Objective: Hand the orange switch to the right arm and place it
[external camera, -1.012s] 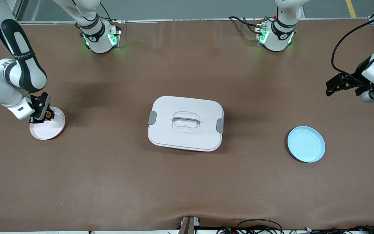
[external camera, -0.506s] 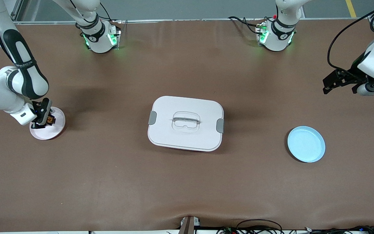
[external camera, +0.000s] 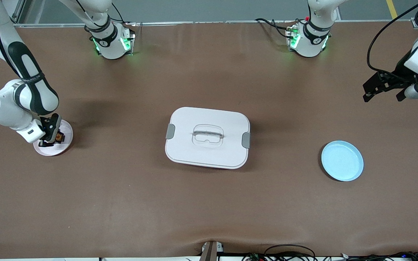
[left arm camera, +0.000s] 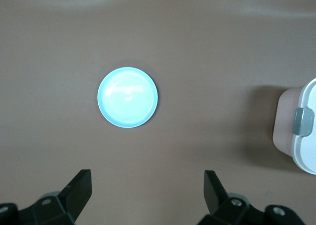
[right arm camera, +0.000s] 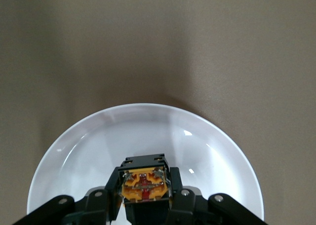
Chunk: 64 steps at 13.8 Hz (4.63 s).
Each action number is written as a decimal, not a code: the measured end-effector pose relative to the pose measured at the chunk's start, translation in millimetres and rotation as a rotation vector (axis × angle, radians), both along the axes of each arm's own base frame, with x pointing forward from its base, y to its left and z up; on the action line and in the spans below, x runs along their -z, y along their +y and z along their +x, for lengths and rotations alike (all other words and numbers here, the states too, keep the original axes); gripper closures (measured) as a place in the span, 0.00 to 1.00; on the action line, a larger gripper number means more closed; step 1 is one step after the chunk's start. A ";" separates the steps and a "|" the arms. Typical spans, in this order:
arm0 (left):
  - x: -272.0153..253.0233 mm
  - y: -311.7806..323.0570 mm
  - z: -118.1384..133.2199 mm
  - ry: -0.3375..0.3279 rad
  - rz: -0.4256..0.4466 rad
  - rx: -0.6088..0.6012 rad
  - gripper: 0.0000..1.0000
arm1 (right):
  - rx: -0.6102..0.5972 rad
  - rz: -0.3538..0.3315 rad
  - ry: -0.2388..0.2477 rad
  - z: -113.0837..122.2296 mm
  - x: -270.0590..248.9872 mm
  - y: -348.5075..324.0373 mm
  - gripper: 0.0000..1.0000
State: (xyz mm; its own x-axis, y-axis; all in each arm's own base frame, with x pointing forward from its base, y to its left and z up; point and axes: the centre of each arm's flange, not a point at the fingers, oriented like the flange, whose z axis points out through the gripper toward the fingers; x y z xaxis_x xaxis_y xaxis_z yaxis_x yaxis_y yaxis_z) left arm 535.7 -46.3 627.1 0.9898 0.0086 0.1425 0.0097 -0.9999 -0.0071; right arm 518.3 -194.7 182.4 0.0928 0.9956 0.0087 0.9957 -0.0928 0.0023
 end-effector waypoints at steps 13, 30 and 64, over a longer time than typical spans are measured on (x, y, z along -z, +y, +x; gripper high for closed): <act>-0.4 16.8 33.7 0.019 -0.021 -0.017 0.00 | 0.054 0.045 -0.024 13.6 -6.5 5.6 0.00; 5.1 9.7 35.2 0.044 -0.026 -0.001 0.00 | 0.554 0.069 0.128 61.2 -92.4 69.2 0.00; 1.3 -4.3 35.2 0.034 -0.010 0.018 0.00 | 1.582 -0.073 0.117 97.2 -352.0 202.2 0.00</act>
State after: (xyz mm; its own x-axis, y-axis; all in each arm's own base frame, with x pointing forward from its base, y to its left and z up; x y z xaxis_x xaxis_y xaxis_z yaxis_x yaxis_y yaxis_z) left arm 570.9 -50.6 625.9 0.9941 -0.0085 0.1085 -0.0088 -1.0000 0.0025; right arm 615.6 7.5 534.4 0.9880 -0.1044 -0.1142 -0.1066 -0.9942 -0.0132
